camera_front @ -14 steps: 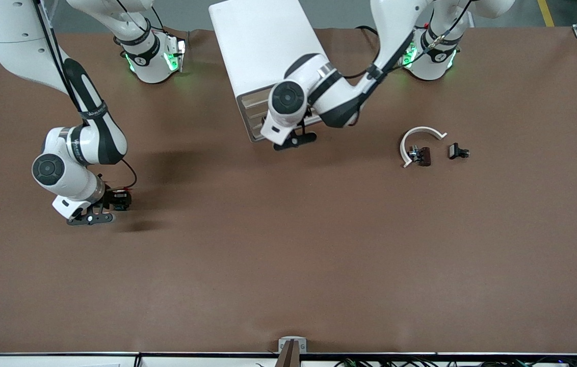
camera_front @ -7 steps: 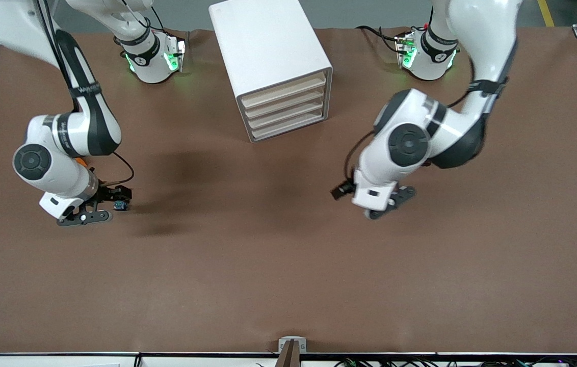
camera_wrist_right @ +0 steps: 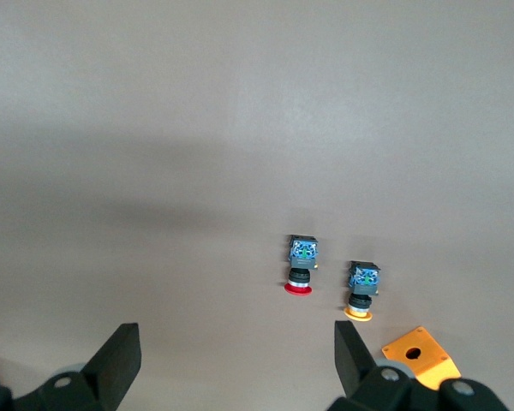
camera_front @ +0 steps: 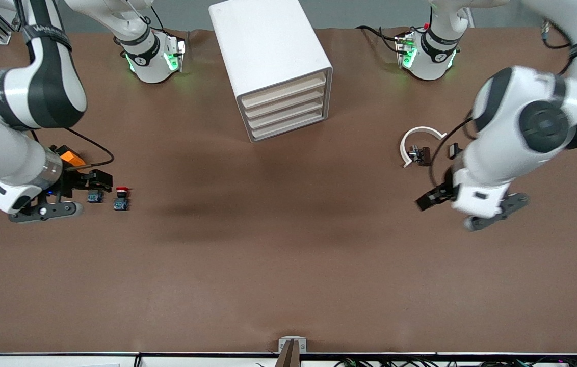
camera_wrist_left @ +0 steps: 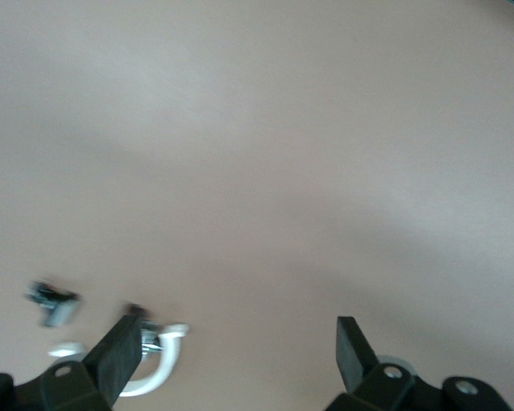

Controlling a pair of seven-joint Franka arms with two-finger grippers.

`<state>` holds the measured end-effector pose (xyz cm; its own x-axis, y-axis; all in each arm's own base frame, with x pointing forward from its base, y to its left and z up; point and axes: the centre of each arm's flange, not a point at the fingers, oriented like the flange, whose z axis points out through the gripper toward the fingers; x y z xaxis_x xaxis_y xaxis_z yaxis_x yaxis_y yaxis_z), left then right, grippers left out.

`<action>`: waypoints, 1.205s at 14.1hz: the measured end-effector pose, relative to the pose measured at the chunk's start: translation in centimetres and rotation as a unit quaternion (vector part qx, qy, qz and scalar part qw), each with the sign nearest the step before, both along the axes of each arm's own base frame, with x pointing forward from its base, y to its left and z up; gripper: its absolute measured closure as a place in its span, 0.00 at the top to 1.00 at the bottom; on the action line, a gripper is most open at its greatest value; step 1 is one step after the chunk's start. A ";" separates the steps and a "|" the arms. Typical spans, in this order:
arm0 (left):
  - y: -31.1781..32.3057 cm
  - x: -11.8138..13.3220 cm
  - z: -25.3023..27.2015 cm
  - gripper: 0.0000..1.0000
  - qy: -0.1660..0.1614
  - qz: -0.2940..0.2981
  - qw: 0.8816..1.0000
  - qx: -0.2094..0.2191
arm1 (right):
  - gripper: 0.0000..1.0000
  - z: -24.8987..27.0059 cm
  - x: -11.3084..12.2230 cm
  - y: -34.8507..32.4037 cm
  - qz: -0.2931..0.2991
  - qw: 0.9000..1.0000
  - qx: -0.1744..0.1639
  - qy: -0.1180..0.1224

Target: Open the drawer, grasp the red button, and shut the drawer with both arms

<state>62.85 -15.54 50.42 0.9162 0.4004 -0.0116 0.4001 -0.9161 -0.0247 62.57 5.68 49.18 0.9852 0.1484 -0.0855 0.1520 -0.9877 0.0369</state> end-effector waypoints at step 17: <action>11.6 -10.1 13.0 1.00 0.034 -0.150 0.988 -0.022 | 1.00 9.9 -3.6 -6.4 -0.053 0.998 0.008 -0.040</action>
